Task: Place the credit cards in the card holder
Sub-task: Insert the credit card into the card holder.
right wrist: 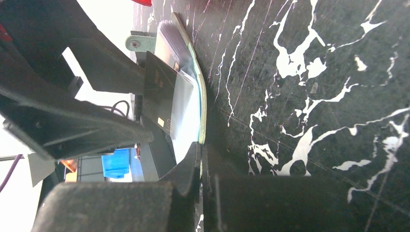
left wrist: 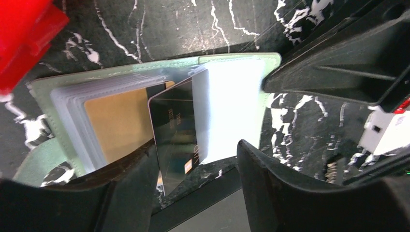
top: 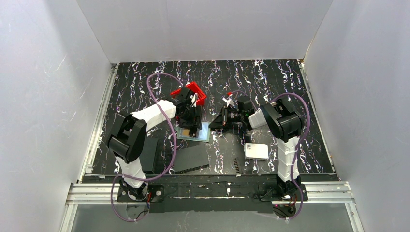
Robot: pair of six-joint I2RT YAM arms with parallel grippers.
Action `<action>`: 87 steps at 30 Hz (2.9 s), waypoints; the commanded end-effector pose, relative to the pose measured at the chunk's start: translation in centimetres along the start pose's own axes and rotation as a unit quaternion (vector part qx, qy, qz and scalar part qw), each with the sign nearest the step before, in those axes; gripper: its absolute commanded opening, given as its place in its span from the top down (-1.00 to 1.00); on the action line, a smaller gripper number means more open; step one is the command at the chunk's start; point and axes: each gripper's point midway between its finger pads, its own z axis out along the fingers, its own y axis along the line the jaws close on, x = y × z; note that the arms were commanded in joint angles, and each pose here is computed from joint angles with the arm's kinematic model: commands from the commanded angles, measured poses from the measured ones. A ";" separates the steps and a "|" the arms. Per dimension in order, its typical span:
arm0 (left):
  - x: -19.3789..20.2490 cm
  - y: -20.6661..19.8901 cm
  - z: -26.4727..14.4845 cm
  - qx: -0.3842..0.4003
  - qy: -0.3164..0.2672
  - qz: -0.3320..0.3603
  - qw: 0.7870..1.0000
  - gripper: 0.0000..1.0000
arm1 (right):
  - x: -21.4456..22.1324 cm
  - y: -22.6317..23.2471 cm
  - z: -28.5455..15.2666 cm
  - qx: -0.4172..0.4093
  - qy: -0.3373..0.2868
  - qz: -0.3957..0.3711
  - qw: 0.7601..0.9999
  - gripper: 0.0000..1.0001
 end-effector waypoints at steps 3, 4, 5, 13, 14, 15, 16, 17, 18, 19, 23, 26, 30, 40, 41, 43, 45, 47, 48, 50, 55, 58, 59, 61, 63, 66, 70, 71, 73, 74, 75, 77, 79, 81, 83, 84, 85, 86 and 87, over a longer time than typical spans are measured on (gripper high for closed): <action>0.7 3.2 -2.9 -0.098 0.010 0.033 0.995 -0.36 | 1.6 -2.2 0.1 0.039 0.012 0.015 0.999 0.97; 0.6 3.1 -3.1 -0.096 0.009 0.033 0.995 -0.37 | 1.6 -2.3 0.1 0.039 0.012 0.014 0.999 0.97; 0.4 2.9 -3.2 -0.094 0.006 0.031 0.995 -0.38 | 1.6 -2.2 0.1 0.039 0.012 0.014 0.999 0.97; 0.6 2.0 -2.3 -0.068 0.016 0.022 0.997 -0.38 | 1.8 -2.3 0.0 0.040 0.013 0.015 0.999 0.97; 0.6 1.8 -2.1 -0.061 0.017 0.020 0.998 -0.34 | 1.8 -2.3 0.0 0.039 0.013 0.014 0.999 0.97; 0.7 1.6 -1.9 -0.056 0.020 0.018 0.998 -0.31 | 1.8 -2.2 0.1 0.039 0.012 0.014 0.999 0.97; 0.9 1.4 -1.7 -0.050 0.024 0.016 0.998 -0.28 | 1.7 -2.2 0.1 0.039 0.012 0.014 0.999 0.97; 1.0 1.3 -1.6 -0.046 0.027 0.016 0.998 -0.25 | 1.7 -2.2 0.1 0.039 0.012 0.014 0.999 0.97; 1.1 1.0 -1.4 -0.039 0.029 0.017 0.999 -0.22 | 1.6 -2.1 0.1 0.039 0.012 0.013 0.999 0.97; 1.2 0.8 -1.3 -0.032 0.031 0.016 0.999 -0.19 | 1.6 -2.1 0.2 0.038 0.012 0.012 0.999 0.97; 1.4 -1.0 -0.7 0.018 0.039 0.002 0.999 -0.10 | 1.7 -2.1 0.3 0.038 0.014 0.013 0.999 0.97; 1.5 -2.9 -0.1 0.074 0.044 -0.020 0.996 -0.11 | 1.9 -2.2 0.4 0.038 0.016 0.014 0.999 0.97; 1.7 -4.9 0.7 0.130 0.059 -0.044 0.989 -0.13 | 1.9 -2.1 0.5 0.037 0.016 0.014 0.999 0.97; 1.6 -5.8 0.5 0.159 0.058 -0.014 0.985 -0.23 | 1.7 -2.0 0.5 0.037 0.012 0.019 0.999 0.97; 1.7 -5.5 0.4 0.150 0.055 -0.016 0.987 -0.23 | 1.6 -1.9 0.5 0.039 0.011 0.023 0.999 0.97; 1.7 -4.6 -0.3 0.123 0.046 -0.010 0.991 -0.23 | 1.2 -1.6 0.1 0.056 0.008 0.021 0.998 0.96; 1.6 -3.9 -1.5 0.096 0.039 0.003 0.995 -0.23 | 1.2 -2.1 -0.5 0.103 0.015 0.019 0.994 0.60; 1.3 -3.7 -2.8 0.085 0.033 0.013 0.996 -0.24 | 1.0 -2.3 -1.4 0.142 0.025 0.006 0.990 0.43; 1.2 -3.8 -3.5 0.086 0.029 0.017 0.996 -0.25 | 1.0 -2.3 -1.7 0.153 0.029 0.001 0.988 0.34; 0.9 -4.2 -4.4 0.091 0.021 0.019 0.995 -0.26 | 0.9 -2.1 -2.3 0.173 0.036 -0.006 0.984 0.18; 0.5 -5.0 -4.8 0.108 0.023 0.022 0.994 -0.24 | 0.5 -0.3 -2.9 0.176 0.034 -0.019 0.984 0.04; 0.7 -4.9 -3.1 0.110 0.037 0.019 0.993 -0.07 | 0.5 1.2 -2.4 0.151 0.031 -0.012 0.988 0.08; 0.9 -4.6 -2.4 0.108 0.043 0.015 0.993 0.05 | 0.6 1.7 -2.2 0.139 0.028 -0.006 0.990 0.16; 1.2 -4.1 -1.2 0.102 0.056 0.009 0.993 0.34 | 0.7 2.5 -1.6 0.116 0.022 -0.002 0.993 0.31; 1.3 -3.5 -0.3 0.090 0.057 0.006 0.994 0.52 | 0.8 3.3 -1.1 0.096 0.020 0.001 0.995 0.43; 1.5 -2.7 0.6 0.081 0.062 0.003 0.995 0.65 | 1.1 3.6 -0.4 0.080 0.025 0.006 0.996 0.48; 1.9 -1.8 1.0 0.067 0.062 -0.001 0.996 0.78 | 1.6 3.7 0.3 0.066 0.027 0.014 0.997 0.49; 1.9 -1.6 0.9 0.063 0.058 -0.001 0.996 0.79 | 1.5 3.6 0.3 0.067 0.025 0.015 0.997 0.49; 2.1 -1.1 0.9 0.057 0.056 -0.003 0.997 0.82 | 1.6 3.5 0.3 0.067 0.024 0.016 0.997 0.49; 2.2 -0.9 0.9 0.055 0.058 -0.003 0.997 0.84 | 1.6 3.5 0.3 0.066 0.025 0.017 0.997 0.48; 2.3 -0.7 1.0 0.053 0.059 -0.004 0.997 0.85 | 1.7 3.4 0.4 0.067 0.025 0.018 0.997 0.46; 2.6 -0.4 1.2 0.050 0.061 -0.007 0.997 0.87 | 1.8 3.0 0.4 0.071 0.027 0.020 0.997 0.42; 2.8 -0.1 1.3 0.047 0.064 -0.011 0.997 0.90 | 2.0 2.8 0.4 0.075 0.028 0.023 0.997 0.39; 3.2 0.2 1.4 0.043 0.067 -0.014 0.997 0.94 | 2.1 2.6 0.3 0.078 0.029 0.024 0.996 0.37; 3.4 0.4 1.4 0.041 0.066 -0.016 0.997 0.96 | 2.3 2.5 0.3 0.080 0.031 0.026 0.996 0.36; 3.5 0.5 1.4 0.040 0.066 -0.017 0.997 0.97 | 2.4 2.4 0.3 0.081 0.032 0.026 0.996 0.36; 3.5 0.6 1.4 0.040 0.065 -0.018 0.997 0.99 | 2.5 2.3 0.3 0.081 0.033 0.027 0.996 0.36; 3.6 0.6 1.4 0.041 0.065 -0.019 0.997 0.99 | 2.6 2.3 0.3 0.082 0.034 0.027 0.996 0.36; 3.6 0.6 1.4 0.041 0.066 -0.020 0.997 1.00 | 2.7 2.1 0.4 0.084 0.036 0.028 0.995 0.36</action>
